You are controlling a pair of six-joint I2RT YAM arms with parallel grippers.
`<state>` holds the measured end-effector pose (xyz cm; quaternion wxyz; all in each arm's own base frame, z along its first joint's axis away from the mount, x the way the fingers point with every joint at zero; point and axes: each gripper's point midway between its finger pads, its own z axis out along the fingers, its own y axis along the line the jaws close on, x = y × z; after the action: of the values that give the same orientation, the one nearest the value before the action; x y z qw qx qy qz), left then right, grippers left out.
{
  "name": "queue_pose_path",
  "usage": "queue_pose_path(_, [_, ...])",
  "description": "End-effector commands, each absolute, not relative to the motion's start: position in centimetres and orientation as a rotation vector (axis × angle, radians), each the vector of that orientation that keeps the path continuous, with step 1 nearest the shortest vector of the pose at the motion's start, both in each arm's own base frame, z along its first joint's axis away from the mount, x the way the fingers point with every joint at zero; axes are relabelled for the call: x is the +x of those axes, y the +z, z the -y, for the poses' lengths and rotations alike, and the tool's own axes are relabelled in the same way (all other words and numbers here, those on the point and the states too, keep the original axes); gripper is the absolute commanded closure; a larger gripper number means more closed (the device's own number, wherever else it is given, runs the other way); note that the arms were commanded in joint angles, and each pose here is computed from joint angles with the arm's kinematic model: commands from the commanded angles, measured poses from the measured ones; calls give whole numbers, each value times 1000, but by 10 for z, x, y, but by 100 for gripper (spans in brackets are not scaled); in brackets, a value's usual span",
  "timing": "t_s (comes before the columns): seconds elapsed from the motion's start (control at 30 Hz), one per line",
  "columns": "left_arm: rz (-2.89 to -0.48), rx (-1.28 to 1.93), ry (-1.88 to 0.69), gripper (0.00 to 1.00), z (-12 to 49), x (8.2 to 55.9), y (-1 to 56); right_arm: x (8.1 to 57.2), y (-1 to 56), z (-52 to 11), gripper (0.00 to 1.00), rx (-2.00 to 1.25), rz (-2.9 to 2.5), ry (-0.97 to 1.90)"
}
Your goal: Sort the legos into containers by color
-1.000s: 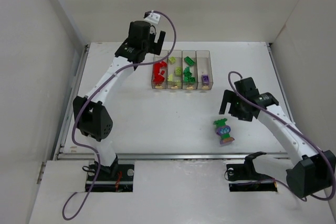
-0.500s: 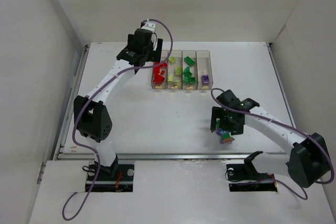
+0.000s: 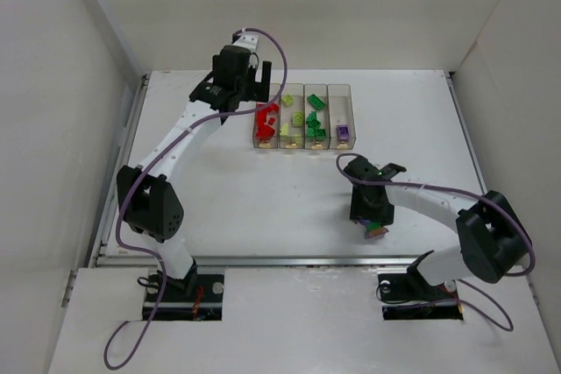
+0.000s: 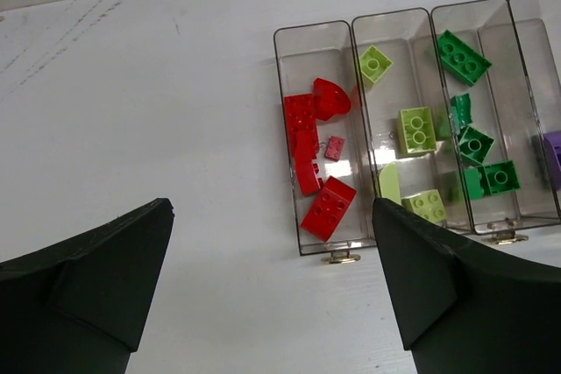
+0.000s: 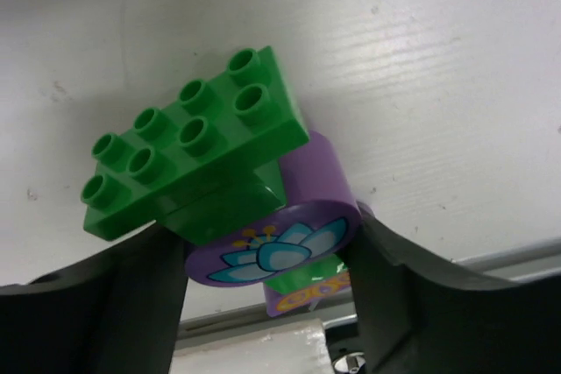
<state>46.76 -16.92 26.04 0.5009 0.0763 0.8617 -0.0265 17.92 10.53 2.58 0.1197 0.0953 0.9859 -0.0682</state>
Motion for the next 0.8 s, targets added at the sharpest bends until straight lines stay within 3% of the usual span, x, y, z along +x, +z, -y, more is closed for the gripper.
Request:
queue_pose_path(0.0, [-2030,218,-139,6,176,456,288,199,37,-116,36,278,-2780,-150])
queue_pose_path(0.13, [-2058,361,-215,12,192,446,277,205,43,-121,60,249,-2747,-89])
queue_pose_path(0.27, [-2097,540,-344,22,212,425,259,217,67,-136,76,128,-2684,-26])
queue_pose_path(0.37, [-2086,713,-464,32,232,405,254,239,114,-157,82,-1,-2549,118])
queue_pose_path(0.47, [-2035,883,-583,36,247,384,256,258,184,-199,83,-199,-2326,415])
queue_pose_path(0.53, [-1976,978,-644,36,257,371,265,262,227,-228,83,-300,-2178,604])
queue_pose_path(0.67, [-1816,1211,-740,31,274,343,284,266,264,-251,100,-384,-2064,725])
queue_pose_path(0.77, [-1749,1287,-713,29,276,338,290,269,275,-263,100,-423,-2035,773])
